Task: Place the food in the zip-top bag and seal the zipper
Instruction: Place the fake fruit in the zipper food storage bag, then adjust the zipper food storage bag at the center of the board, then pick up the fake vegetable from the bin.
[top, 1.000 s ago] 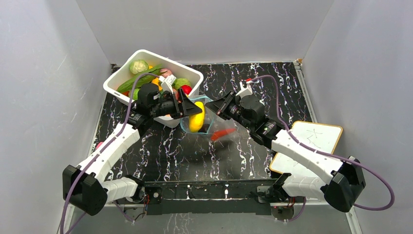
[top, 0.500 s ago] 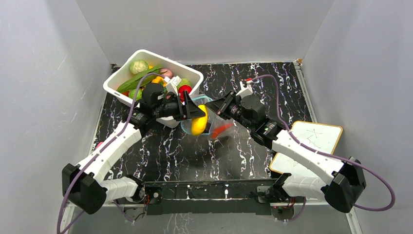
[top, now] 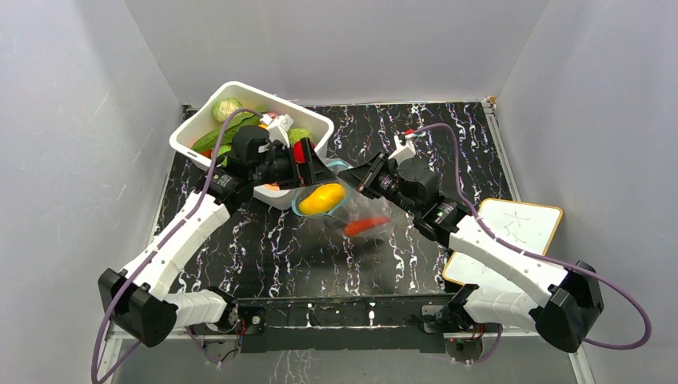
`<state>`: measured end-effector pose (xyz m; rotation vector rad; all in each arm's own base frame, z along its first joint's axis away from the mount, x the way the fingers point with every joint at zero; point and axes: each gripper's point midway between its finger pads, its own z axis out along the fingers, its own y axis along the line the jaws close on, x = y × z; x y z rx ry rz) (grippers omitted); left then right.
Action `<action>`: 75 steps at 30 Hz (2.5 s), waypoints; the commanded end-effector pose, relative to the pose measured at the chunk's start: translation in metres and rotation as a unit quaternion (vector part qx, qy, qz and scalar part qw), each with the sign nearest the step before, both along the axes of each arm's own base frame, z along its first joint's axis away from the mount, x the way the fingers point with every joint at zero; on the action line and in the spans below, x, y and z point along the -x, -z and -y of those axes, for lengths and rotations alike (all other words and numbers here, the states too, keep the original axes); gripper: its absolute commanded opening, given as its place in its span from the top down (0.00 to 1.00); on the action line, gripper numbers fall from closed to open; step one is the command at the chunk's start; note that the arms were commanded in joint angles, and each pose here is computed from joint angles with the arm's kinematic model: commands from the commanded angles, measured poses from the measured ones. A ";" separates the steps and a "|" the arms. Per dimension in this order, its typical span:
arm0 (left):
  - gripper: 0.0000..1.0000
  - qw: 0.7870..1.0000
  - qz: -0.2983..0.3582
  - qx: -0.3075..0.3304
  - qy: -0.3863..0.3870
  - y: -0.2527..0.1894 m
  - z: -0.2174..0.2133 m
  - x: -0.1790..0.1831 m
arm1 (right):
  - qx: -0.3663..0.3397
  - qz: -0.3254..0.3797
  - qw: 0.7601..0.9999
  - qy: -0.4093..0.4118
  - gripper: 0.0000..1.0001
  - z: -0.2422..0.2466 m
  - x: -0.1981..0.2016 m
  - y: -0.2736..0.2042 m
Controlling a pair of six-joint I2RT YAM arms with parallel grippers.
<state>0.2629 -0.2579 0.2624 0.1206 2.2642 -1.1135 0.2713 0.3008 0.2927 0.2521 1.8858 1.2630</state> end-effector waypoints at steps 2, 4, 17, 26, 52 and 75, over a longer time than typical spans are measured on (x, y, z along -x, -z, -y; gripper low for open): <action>0.07 0.996 0.031 -0.064 -0.049 -0.016 -0.033 0.005 | -0.023 0.045 0.999 0.005 1.00 0.005 0.003 -0.034; 0.12 0.992 0.026 -0.097 -0.071 -0.008 -0.048 0.009 | -0.025 0.046 0.999 0.006 1.00 0.005 0.002 -0.037; 0.41 0.990 -0.025 -0.116 -0.074 0.045 -0.058 0.029 | -0.041 0.045 0.998 0.007 1.00 0.003 0.001 -0.039; 1.00 0.998 -0.011 -0.050 -0.047 0.026 -0.035 0.024 | -0.026 0.034 0.999 0.005 1.00 0.004 0.002 -0.025; 0.87 1.000 0.014 0.002 0.002 -0.016 -0.009 0.016 | 0.109 0.087 0.990 0.030 1.00 0.036 0.003 -0.010; 0.02 0.938 0.125 -0.287 -0.150 -0.026 -0.107 -0.046 | 0.133 0.121 0.983 0.045 1.00 0.054 0.009 -0.017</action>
